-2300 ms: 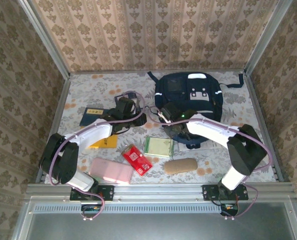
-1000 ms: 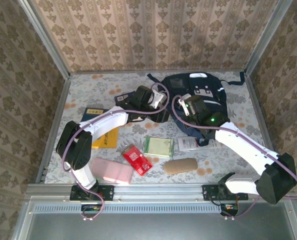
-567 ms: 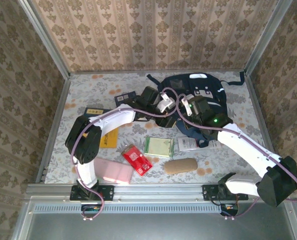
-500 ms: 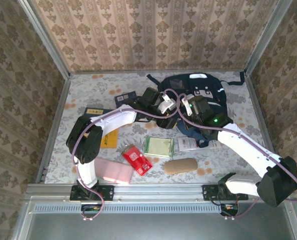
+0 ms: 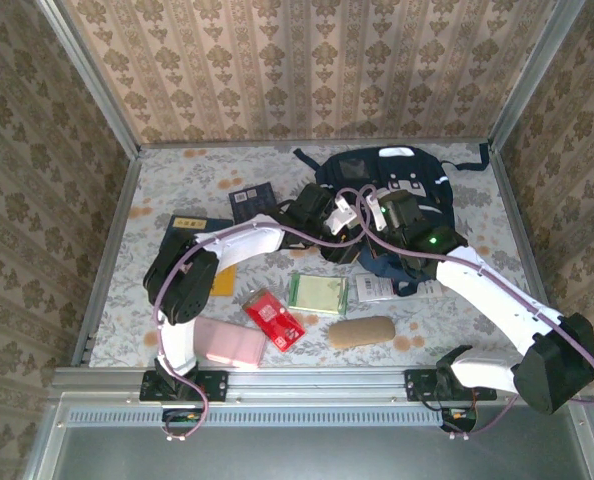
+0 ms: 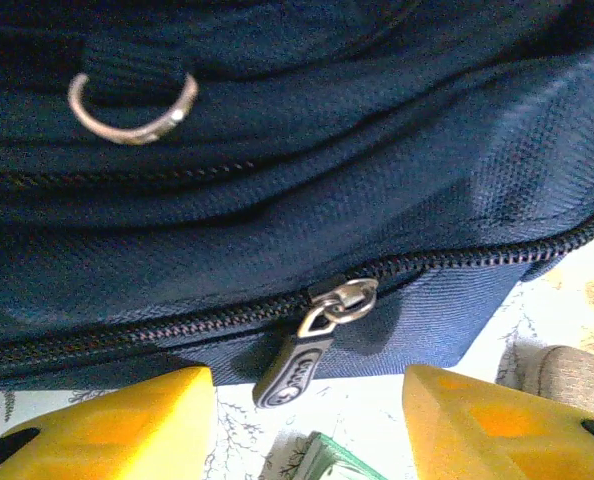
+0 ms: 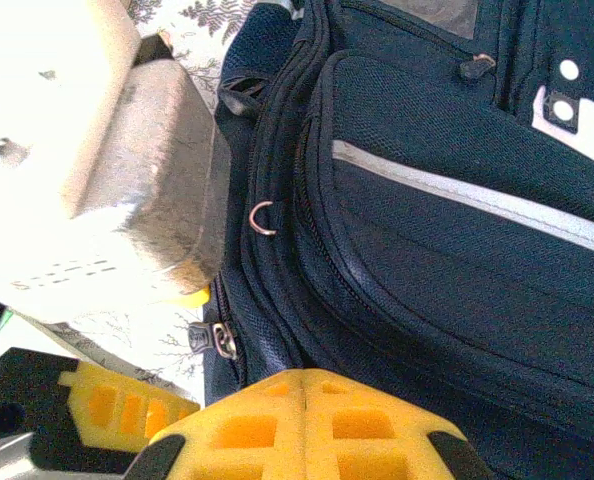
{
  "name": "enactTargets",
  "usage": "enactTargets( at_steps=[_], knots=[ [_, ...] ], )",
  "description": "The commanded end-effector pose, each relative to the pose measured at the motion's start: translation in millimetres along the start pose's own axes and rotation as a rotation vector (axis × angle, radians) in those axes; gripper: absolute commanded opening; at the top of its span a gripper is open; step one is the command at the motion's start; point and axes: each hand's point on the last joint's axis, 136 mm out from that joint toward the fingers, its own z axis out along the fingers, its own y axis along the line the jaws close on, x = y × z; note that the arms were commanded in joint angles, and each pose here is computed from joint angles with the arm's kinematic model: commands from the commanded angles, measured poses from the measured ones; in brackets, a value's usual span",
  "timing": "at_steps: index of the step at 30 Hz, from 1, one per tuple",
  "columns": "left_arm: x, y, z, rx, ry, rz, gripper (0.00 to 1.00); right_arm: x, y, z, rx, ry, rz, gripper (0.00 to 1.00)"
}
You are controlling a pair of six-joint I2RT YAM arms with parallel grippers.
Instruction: Pack books, pencil case, and school supplies into a backpack
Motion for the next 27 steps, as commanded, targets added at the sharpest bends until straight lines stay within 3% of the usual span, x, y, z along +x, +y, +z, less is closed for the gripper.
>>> enactTargets(
  at_steps=[1,4,9,12,17,20,23,27],
  knots=[
    [-11.2,9.2,1.9,-0.049,-0.032,0.034,0.51,-26.0,-0.8,-14.0,-0.019,-0.113,0.042,0.00],
    [-15.9,8.9,3.6,-0.059,-0.050,0.036,0.41,-26.0,0.7,-12.7,-0.030,-0.113,0.053,0.00],
    [-18.3,14.4,9.2,-0.087,-0.077,0.018,0.08,-24.6,-2.4,-11.2,-0.025,-0.108,0.075,0.00],
    [-15.5,20.8,3.0,-0.122,-0.097,-0.009,0.08,-19.0,-14.6,-11.2,0.019,-0.091,0.164,0.00],
    [-9.2,49.3,-31.0,-0.224,-0.186,-0.177,0.19,13.3,-40.3,3.5,0.163,0.060,0.314,0.00],
    [-2.3,56.6,-42.9,-0.234,-0.211,-0.266,0.20,27.9,-43.7,19.4,0.169,0.200,0.299,0.29],
    [2.2,56.8,-46.8,-0.212,-0.233,-0.347,0.20,26.3,-41.6,34.7,0.149,0.224,0.193,0.51],
    [12.0,58.7,-51.2,-0.222,-0.247,-0.448,0.21,23.4,-26.5,46.4,0.091,0.270,0.061,0.64]
  ],
)
